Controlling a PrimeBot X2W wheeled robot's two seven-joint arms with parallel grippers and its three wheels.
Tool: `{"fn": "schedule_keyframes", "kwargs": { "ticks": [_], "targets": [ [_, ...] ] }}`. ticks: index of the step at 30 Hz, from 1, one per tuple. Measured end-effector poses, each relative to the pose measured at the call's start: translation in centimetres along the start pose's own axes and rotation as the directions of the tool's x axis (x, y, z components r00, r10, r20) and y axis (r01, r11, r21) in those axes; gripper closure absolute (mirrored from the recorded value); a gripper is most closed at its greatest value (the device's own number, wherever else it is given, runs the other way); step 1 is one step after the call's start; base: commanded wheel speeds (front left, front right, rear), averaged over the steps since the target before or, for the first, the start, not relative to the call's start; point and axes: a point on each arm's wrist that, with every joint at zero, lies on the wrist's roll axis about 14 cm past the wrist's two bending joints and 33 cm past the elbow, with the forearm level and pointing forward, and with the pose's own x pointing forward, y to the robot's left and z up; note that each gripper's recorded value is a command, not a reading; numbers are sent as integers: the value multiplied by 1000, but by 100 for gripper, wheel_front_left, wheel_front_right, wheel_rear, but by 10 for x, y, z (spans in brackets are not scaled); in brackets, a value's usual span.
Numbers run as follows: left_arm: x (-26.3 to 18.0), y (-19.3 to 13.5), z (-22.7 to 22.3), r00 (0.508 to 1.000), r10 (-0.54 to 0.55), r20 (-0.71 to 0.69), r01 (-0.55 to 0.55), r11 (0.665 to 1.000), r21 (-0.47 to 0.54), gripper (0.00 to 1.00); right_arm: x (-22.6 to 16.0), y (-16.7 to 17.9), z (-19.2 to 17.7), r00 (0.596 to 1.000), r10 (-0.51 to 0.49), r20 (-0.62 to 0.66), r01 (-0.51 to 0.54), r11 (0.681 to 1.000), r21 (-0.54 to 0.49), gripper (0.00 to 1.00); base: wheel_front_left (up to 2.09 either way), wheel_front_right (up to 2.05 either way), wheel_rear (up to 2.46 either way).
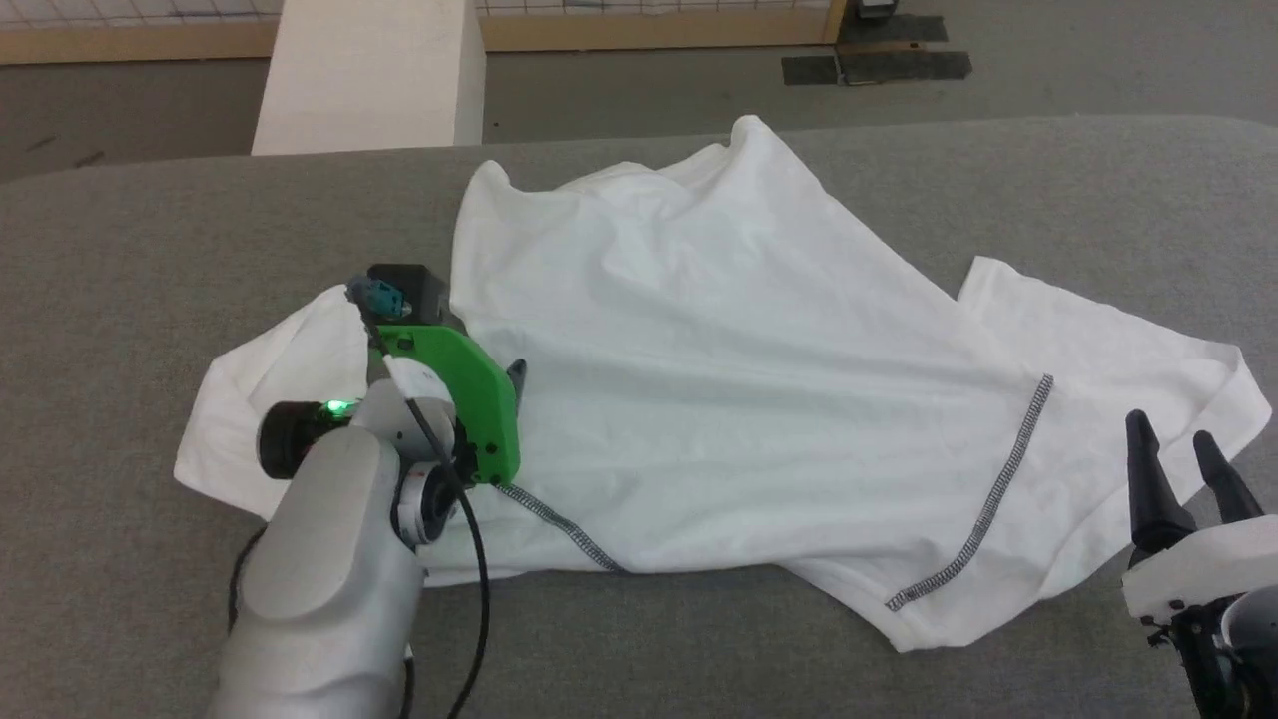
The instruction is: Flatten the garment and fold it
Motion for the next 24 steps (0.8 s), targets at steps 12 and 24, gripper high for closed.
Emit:
{"fn": "schedule_keyframes", "kwargs": {
  "ticks": [12, 24],
  "targets": [
    [50, 0, -34, 977, -22, -213, 26, 1000, 16, 100, -6, -43, -16, 991, -132, -30, 132, 991, -4, 0, 0, 0, 0],
    [75, 17, 59, 995, 33, 91, -42, 995, 93, 100, 6, -36, -20, 993, -114, -37, 114, 993, -2, 0, 0, 0, 0]
  ]
}}
